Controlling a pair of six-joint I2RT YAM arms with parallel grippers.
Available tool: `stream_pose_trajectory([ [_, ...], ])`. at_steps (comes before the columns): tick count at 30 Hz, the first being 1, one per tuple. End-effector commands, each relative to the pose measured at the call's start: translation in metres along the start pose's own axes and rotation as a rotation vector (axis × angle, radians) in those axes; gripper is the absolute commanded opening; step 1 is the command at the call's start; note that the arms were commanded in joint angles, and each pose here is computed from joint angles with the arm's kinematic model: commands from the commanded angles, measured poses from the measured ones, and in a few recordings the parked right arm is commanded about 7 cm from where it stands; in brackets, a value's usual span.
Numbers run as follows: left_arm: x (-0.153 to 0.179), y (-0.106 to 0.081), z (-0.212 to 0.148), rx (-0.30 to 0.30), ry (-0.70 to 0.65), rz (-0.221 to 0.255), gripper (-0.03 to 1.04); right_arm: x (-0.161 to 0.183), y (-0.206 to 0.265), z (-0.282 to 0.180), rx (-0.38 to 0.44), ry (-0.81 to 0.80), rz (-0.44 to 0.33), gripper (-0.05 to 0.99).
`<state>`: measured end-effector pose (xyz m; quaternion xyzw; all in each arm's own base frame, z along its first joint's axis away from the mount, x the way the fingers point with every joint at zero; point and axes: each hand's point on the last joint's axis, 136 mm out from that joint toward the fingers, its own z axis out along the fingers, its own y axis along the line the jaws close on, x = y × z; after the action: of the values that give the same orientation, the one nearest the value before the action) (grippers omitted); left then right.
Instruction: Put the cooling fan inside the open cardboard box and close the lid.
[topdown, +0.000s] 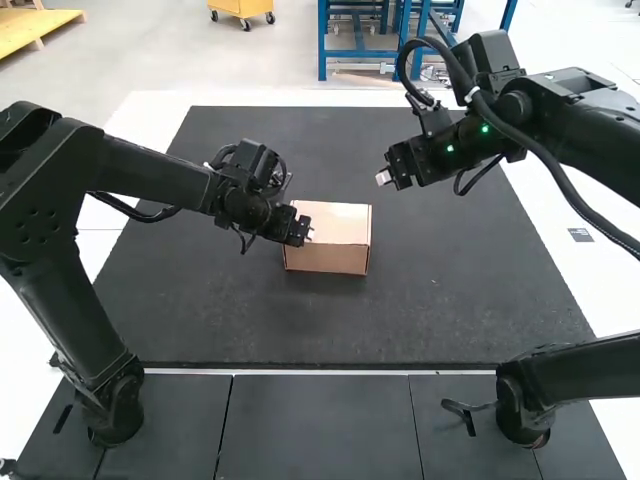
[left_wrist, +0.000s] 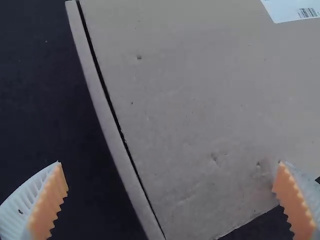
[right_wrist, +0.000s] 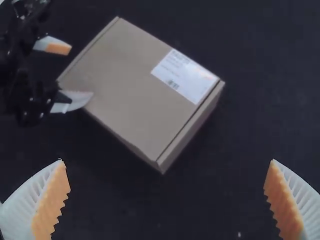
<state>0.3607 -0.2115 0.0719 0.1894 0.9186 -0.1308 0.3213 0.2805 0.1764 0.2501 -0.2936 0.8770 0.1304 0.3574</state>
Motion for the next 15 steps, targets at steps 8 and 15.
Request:
stream_pose_trajectory([
  [8,-0.043,-0.002,-0.043,-0.009,-0.108,0.030,0.97,-0.008,-0.002,0.000,0.008,-0.041,0.027,0.89],
  [15,-0.095,0.004,-0.107,-0.042,-0.326,0.074,0.97,-0.033,-0.006,-0.008,0.022,-0.170,0.099,0.89],
])
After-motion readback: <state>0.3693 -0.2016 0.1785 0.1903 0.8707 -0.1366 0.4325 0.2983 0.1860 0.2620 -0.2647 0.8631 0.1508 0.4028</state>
